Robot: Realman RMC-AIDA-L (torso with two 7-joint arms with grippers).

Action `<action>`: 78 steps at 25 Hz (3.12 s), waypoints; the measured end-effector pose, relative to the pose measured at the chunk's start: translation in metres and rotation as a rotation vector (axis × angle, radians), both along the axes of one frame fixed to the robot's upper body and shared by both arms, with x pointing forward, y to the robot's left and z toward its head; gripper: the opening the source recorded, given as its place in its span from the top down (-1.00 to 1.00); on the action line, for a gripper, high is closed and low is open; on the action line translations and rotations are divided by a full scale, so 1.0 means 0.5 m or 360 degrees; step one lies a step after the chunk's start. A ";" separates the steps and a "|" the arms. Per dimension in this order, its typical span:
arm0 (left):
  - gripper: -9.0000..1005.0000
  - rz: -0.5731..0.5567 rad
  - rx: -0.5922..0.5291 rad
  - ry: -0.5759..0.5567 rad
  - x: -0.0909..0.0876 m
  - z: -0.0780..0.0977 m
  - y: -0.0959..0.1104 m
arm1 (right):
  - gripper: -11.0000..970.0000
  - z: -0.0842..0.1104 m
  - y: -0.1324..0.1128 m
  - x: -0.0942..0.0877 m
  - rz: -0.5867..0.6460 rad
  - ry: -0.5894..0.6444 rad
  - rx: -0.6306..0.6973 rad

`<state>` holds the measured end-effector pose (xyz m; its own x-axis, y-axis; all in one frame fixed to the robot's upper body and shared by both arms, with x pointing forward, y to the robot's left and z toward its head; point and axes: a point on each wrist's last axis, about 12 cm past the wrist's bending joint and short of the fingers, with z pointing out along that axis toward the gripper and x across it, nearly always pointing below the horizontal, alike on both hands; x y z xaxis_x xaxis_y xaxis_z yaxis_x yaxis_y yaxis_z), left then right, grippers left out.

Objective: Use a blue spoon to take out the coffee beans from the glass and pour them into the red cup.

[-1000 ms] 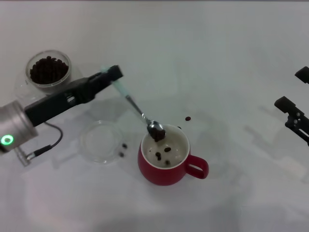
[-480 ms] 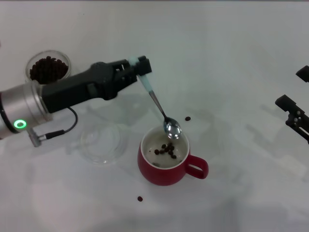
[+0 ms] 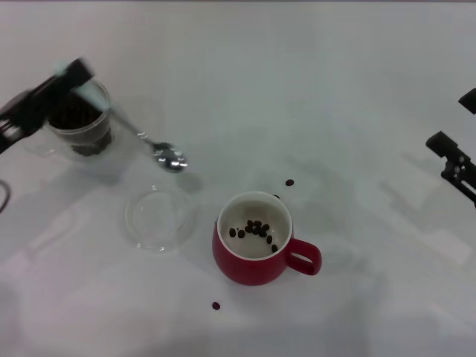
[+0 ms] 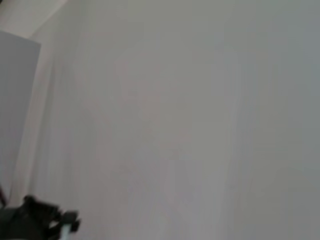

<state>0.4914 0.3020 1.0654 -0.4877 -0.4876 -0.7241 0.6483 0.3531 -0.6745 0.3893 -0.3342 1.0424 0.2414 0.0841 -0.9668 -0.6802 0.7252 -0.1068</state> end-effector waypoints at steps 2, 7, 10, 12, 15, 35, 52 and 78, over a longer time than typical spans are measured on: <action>0.73 0.0086 0.0024 0.0051 -0.021 -0.018 0.016 | -0.38 0.002 0.000 0.006 -0.0006 -0.0001 0.0012; 0.73 0.0249 0.0107 0.0193 -0.061 -0.067 0.024 | -0.38 0.011 -0.001 0.027 0.0029 0.0008 0.0041; 0.73 0.0322 0.0144 0.0262 -0.072 -0.087 0.027 | -0.38 0.013 0.000 0.035 0.0040 0.0010 0.0045; 0.73 0.0355 0.0163 0.0301 -0.077 -0.098 0.026 | -0.38 0.013 0.000 0.037 0.0040 0.0013 0.0041; 0.73 0.0381 0.0182 0.0345 -0.076 -0.110 0.021 | -0.38 0.013 0.000 0.038 0.0041 0.0013 0.0039; 0.71 0.0284 0.0246 0.0507 -0.060 -0.145 -0.042 | -0.38 0.011 -0.007 0.031 0.0025 0.0034 0.0029; 0.00 0.0458 0.0298 0.0525 -0.103 -0.160 0.013 | -0.38 0.013 -0.013 0.031 0.0033 0.0030 0.0015; 0.01 0.1453 0.1148 -0.0279 -0.218 -0.064 0.283 | -0.37 0.006 -0.040 -0.025 -0.0329 -0.0027 0.0138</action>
